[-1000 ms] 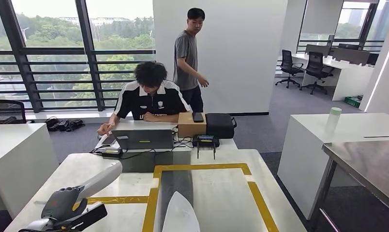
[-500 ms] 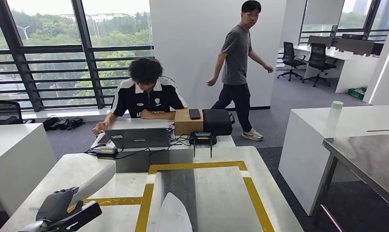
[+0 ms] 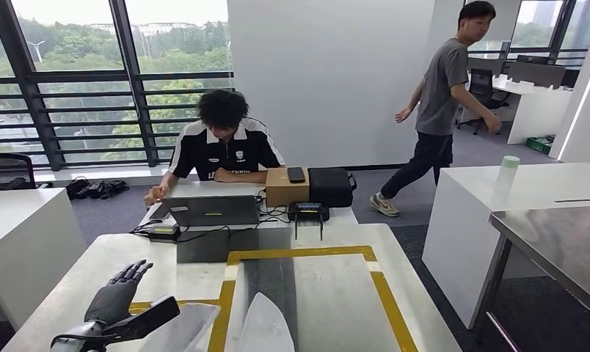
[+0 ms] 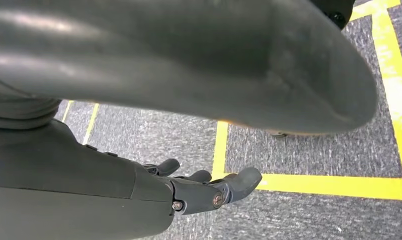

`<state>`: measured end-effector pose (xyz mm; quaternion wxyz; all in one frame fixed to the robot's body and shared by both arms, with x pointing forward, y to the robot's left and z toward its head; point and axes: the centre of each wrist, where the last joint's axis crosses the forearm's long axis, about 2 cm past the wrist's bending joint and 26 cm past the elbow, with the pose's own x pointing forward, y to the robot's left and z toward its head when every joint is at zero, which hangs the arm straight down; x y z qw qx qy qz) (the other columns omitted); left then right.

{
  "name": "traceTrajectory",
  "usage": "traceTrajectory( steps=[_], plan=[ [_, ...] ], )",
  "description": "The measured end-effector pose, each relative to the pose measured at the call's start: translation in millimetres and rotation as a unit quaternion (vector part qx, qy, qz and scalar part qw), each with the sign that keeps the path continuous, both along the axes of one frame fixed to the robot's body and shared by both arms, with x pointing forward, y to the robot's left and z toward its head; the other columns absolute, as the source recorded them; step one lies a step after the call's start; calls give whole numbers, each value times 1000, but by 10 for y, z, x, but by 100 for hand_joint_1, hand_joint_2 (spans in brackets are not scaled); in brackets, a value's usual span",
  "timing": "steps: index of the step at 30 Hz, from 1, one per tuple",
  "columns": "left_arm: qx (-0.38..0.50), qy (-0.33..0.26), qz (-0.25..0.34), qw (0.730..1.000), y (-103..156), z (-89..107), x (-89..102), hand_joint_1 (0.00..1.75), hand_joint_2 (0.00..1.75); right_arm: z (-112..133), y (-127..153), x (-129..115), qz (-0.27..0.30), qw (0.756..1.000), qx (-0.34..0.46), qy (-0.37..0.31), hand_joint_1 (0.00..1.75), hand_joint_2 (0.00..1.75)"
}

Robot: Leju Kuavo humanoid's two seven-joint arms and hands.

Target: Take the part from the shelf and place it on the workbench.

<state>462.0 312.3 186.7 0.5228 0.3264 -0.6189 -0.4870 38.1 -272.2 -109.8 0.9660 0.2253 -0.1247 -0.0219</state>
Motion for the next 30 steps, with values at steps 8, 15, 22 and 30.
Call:
traceTrajectory(
  steps=[8, 15, 22, 30],
  plan=[
    [4, -30, -23, 999, -314, 90, 27, 0, 0, 0, 38, -12, -6, 1000, 4, 0, 0, 0],
    [11, -61, -63, 996, -601, 158, 13, 0, 0, -1, 33, -26, -10, 1000, 4, -1, 0, 0],
    [15, -85, -79, 993, -711, 240, 10, 0, 0, 0, 75, -35, -16, 1000, 7, -4, 0, 0],
    [12, -80, -87, 993, -688, 149, -36, 0, 0, -3, 37, -44, -15, 1000, 3, -7, 0, 0]
  ],
)
